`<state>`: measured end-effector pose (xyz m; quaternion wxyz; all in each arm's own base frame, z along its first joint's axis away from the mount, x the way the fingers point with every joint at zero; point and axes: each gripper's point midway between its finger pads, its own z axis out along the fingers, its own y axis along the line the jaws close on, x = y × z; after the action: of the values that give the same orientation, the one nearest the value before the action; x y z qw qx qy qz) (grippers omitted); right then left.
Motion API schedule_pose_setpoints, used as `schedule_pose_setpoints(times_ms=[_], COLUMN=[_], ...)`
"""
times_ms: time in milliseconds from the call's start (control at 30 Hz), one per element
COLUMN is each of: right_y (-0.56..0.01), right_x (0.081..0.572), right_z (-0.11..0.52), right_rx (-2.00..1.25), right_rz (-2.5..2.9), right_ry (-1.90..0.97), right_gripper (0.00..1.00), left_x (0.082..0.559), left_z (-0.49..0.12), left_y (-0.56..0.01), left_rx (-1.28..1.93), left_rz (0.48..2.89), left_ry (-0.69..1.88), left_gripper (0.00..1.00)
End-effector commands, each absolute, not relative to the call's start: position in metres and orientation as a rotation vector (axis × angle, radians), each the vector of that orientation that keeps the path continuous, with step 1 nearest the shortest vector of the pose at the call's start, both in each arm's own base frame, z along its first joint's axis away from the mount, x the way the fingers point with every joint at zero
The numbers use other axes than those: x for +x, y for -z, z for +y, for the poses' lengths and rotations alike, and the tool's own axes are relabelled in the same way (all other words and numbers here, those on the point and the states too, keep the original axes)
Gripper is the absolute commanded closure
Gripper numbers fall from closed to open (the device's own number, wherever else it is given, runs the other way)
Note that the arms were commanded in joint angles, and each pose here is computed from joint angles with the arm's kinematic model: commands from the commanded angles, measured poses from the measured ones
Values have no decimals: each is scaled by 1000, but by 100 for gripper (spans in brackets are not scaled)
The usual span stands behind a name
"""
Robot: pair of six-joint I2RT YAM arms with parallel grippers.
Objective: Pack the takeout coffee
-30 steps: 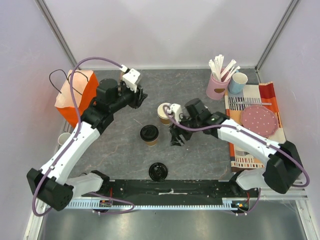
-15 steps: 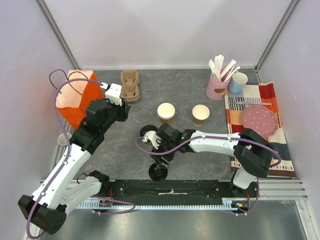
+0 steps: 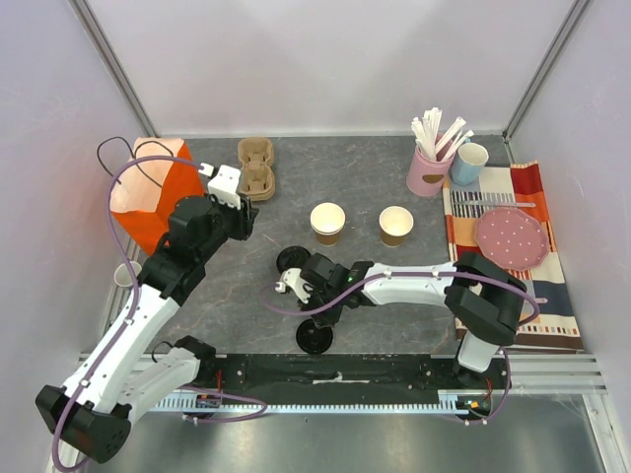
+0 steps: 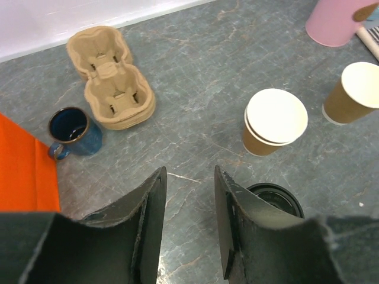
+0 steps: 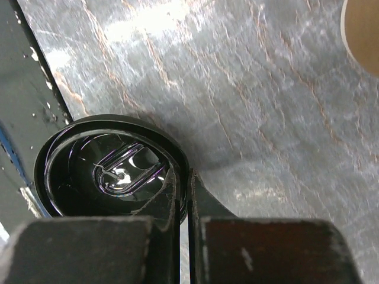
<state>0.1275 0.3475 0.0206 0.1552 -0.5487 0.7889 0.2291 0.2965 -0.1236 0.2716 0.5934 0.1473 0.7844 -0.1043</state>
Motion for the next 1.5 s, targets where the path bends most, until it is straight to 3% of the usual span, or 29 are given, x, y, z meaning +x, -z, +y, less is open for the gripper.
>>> schedule_pose_setpoints(times_ms=[0, 200, 400, 500, 600, 667, 700, 1067, 1167, 1300, 1467], right_y=[-66, -158, -269, -303, -326, -335, -337, -357, -358, -359, -353], right_x=[139, 180, 251, 292, 308, 314, 317, 308, 303, 300, 301], right_z=[347, 329, 299, 272, 268, 272, 271, 280, 284, 286, 288], right_rx=[-1546, -1265, -784, -557, -498, -509, -507, -568, -597, -614, -634], right_rz=[2177, 2060, 1795, 1711, 1632, 1603, 1603, 1540, 1524, 1513, 1520], right_ry=[-647, -673, -616, -418, -353, -335, -325, -403, -431, -441, -449], right_gripper=[100, 100, 100, 100, 100, 100, 100, 100, 100, 100, 100], left_x=[294, 267, 241, 238, 247, 252, 252, 276, 283, 278, 265], left_z=[-149, -198, -241, -256, -265, -271, -273, -275, -275, -276, -279], left_y=[-282, -293, -324, -347, -364, -372, -378, -350, -346, -351, -351], left_rx=[477, 698, 806, 783, 714, 693, 695, 689, 700, 753, 821], left_rz=[1757, 1698, 1620, 1591, 1598, 1587, 1571, 1667, 1673, 1633, 1609], left_ry=[359, 659, 1014, 1170, 1258, 1309, 1323, 1242, 1202, 1210, 1259], left_gripper=[57, 63, 60, 50, 26, 15, 3, 0, 6, 39, 67])
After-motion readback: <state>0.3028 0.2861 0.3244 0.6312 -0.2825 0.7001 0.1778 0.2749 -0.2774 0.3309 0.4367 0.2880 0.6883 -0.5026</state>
